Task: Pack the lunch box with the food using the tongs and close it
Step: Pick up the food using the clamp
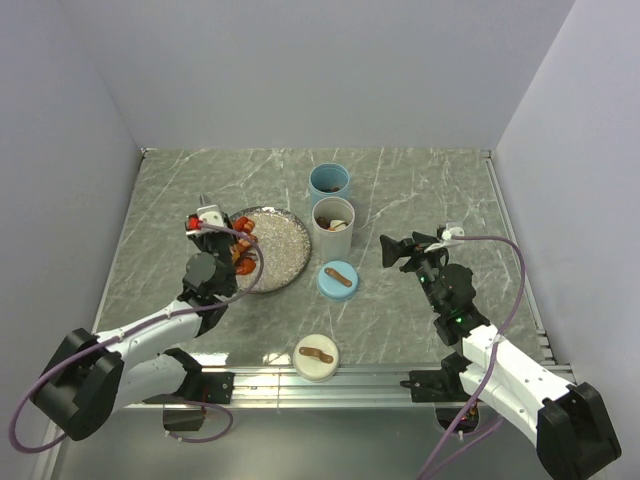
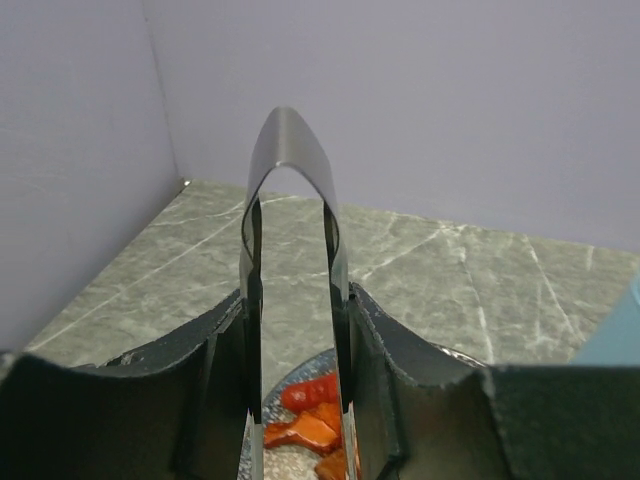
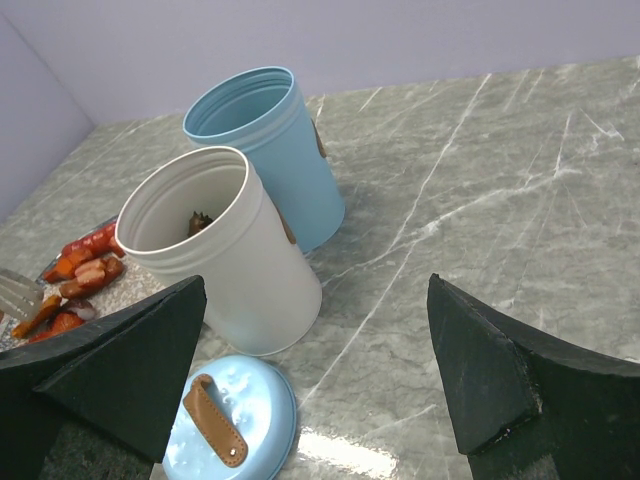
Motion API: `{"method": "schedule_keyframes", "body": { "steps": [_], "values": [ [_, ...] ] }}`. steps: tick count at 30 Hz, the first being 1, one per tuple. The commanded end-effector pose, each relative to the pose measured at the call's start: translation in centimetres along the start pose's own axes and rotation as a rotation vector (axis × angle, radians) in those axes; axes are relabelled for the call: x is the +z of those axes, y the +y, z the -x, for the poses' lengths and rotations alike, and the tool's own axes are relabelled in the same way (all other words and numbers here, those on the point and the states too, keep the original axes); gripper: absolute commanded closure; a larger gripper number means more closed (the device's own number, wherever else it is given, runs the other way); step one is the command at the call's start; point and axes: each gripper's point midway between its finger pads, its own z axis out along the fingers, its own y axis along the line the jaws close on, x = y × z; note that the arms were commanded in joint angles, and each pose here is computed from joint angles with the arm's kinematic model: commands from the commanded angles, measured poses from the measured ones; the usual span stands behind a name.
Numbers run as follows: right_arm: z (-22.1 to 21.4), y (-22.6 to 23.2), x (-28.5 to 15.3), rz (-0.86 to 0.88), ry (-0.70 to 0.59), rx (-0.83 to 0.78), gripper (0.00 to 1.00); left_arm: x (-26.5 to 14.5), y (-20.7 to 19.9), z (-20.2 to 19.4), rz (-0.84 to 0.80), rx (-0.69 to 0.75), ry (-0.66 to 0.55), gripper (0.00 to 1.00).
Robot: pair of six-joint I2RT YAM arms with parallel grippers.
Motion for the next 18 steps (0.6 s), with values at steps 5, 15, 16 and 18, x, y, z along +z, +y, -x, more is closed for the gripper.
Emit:
{"method": "schedule_keyframes", "body": {
  "steps": [5,15,16,18],
  "values": [
    [2.0,0.5,0.4,0.015,-0.055,0.002,0.02,2.6,-0.9,-0.2,-0.038,-0.033,0.003,0.56],
    [1.9,0.4,0.5,0.011,-0.053,-0.002,0.02,1.8,-1.6,-0.4,-0.111,-0.048,0.008,0.56],
    [2.0,0.5,0.4,0.012,-0.054,-0.002,0.02,1.8,-1.5,-0.4,-0.108,-0.046,0.009,0.56],
    [1.9,0.5,0.4,0.013,-0.054,0.000,0.02,2.0,-1.3,-0.5,-0.092,-0.039,0.018,0.56]
  ]
}}
